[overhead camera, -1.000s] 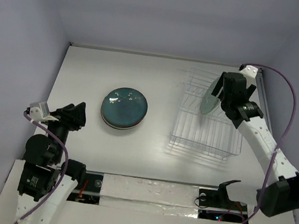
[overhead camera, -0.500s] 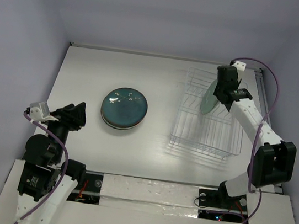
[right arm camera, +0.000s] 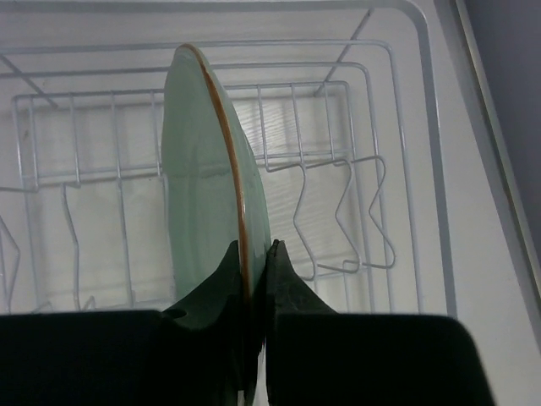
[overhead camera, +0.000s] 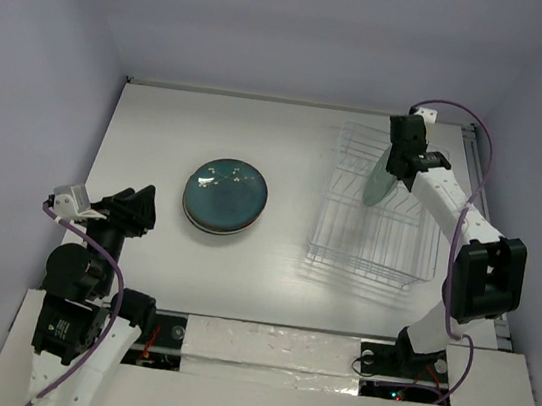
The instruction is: Unload the plates from the dish rack
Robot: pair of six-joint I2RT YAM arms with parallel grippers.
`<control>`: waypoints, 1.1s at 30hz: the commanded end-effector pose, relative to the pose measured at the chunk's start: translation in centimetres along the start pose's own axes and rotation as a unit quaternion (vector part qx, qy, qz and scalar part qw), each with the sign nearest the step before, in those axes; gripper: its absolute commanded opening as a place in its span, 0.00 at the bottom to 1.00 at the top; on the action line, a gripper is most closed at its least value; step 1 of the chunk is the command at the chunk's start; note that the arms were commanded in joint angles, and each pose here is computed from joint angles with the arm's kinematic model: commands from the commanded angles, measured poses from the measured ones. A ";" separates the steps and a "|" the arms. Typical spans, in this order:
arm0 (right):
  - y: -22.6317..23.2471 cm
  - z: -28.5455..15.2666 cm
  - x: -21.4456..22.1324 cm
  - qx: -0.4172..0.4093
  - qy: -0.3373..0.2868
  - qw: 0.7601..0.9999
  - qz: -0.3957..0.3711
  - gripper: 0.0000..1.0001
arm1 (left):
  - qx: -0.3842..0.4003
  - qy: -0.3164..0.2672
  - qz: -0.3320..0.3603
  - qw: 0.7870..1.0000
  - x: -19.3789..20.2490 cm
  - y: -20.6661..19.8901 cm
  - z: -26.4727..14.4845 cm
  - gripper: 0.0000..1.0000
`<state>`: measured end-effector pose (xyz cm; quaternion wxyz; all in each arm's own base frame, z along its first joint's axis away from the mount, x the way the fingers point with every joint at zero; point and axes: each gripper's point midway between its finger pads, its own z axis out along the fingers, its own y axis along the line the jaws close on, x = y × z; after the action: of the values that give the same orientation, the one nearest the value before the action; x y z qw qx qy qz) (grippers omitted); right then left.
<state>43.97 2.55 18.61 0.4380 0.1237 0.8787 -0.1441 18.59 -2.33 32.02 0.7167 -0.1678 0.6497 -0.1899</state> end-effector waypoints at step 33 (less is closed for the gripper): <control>21.0 -27.0 -9.0 -0.595 -0.093 0.782 0.160 0.00 | 0.019 -0.013 -0.002 1.000 -0.8 -0.9 0.2 0.48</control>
<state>38.02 25.43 32.89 0.5182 -0.0181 0.7932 0.3193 18.56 -2.54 32.03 0.7160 -0.1637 0.6505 -0.1937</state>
